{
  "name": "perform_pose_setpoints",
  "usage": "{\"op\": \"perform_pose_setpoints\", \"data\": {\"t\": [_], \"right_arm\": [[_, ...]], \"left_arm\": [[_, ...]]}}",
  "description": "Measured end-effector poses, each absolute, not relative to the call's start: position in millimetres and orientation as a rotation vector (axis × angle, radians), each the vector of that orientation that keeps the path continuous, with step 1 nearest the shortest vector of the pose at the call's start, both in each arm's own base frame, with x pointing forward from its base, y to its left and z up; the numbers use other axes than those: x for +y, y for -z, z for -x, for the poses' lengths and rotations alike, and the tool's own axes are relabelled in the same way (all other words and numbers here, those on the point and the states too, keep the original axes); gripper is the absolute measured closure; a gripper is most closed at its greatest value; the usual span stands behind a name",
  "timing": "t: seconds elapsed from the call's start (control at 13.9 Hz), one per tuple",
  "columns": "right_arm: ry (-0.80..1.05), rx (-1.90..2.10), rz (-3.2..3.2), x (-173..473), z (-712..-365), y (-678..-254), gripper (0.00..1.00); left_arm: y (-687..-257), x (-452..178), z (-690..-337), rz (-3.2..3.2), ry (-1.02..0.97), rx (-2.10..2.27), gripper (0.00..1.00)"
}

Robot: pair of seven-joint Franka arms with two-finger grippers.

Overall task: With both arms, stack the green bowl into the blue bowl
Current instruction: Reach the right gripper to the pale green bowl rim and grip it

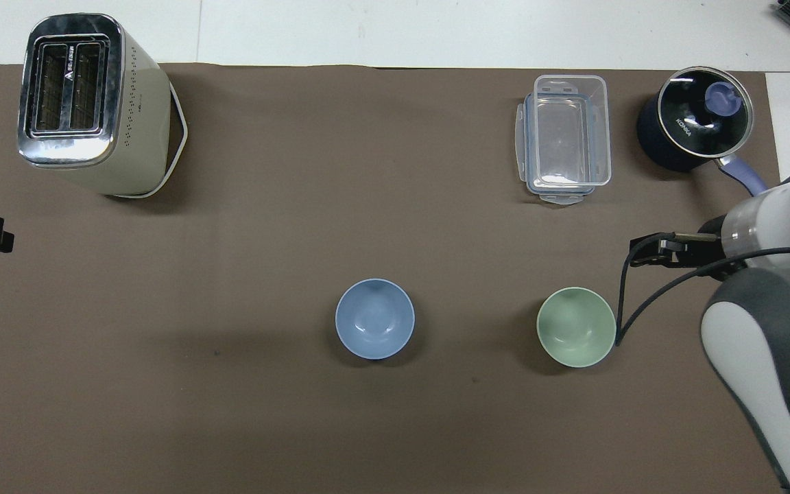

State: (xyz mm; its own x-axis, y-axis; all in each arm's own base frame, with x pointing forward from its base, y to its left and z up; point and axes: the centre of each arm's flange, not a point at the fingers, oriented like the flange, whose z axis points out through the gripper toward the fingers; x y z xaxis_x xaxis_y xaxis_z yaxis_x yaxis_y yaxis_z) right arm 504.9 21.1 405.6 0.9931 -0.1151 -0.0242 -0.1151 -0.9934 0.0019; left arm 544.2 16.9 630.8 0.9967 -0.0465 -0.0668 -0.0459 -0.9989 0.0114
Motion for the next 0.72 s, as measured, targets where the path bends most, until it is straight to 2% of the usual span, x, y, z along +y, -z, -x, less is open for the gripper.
{"op": "perform_pose_setpoints", "data": {"t": [0.43, 0.72], "right_arm": [[0.074, -0.082, -3.138, 23.9, -475.9, -343.6, 0.00], [0.128, -0.060, -3.136, 23.5, -466.3, -325.2, 0.00]], "left_arm": [[-630.8, 16.9, -544.2, -3.130, 0.105, -0.072, 0.00], [-630.8, 16.9, -544.2, -3.130, 0.105, -0.073, 0.00]]}}
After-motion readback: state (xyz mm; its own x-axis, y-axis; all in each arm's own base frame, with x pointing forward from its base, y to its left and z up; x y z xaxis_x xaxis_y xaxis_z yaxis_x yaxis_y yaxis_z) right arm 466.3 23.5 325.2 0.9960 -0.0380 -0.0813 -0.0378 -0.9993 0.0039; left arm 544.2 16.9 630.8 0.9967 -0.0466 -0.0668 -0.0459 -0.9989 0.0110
